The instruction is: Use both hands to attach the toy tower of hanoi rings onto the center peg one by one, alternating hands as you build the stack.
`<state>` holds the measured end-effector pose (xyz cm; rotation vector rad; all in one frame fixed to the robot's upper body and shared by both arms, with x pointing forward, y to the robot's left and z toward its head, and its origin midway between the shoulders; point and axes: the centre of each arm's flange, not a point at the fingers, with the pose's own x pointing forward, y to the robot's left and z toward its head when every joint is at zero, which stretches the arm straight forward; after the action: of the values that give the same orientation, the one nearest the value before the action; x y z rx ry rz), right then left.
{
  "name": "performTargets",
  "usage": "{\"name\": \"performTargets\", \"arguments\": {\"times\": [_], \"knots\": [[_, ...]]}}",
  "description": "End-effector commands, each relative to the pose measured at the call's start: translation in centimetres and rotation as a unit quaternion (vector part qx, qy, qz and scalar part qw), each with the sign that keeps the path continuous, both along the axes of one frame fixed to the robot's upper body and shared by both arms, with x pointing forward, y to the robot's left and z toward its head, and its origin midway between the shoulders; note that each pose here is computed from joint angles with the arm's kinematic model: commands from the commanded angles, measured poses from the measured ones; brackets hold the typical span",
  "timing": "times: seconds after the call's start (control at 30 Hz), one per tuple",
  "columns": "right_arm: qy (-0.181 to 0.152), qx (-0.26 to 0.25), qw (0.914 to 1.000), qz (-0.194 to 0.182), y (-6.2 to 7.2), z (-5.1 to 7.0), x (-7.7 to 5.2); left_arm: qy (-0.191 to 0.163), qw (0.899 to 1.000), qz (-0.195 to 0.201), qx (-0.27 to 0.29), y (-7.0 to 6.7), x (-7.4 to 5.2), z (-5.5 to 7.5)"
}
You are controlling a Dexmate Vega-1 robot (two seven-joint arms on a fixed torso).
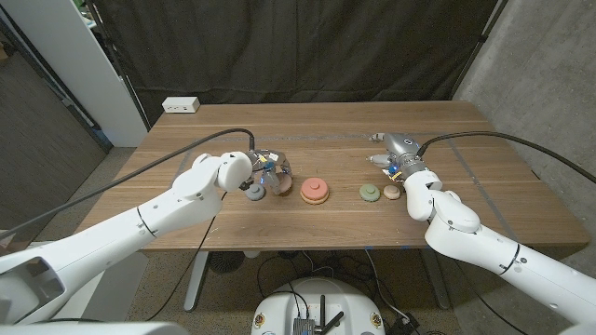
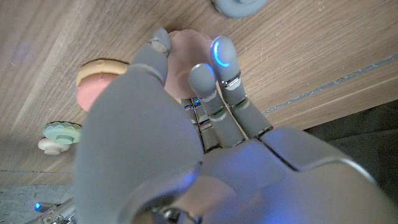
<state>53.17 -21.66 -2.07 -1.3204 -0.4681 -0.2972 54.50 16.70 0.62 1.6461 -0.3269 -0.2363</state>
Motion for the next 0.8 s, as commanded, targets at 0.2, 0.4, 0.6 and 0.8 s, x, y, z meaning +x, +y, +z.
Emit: {"name": "performTargets", "arguments": {"times": [0.2,0.4,0.6,0.8], "knots": [[0.002,-0.002,1.0,-0.005,0.0,-0.1,-0.4,-0.023,0.999,-0.029,-0.014,0.3,-1.0,1.5],[0.002,-0.002,1.0,-0.005,-0.1,-0.2,-0.6,-0.028,0.999,-0.046,-0.01,-0.2,-1.2,2.1],[0.002,0.0,1.0,-0.007,-0.1,-0.2,-0.7,-0.026,0.998,-0.064,-0.006,-0.8,-1.5,2.5],[0.001,0.0,1.0,-0.009,-0.3,-0.2,-0.8,-0.021,0.997,-0.081,-0.001,-1.5,-1.6,2.9]]}}
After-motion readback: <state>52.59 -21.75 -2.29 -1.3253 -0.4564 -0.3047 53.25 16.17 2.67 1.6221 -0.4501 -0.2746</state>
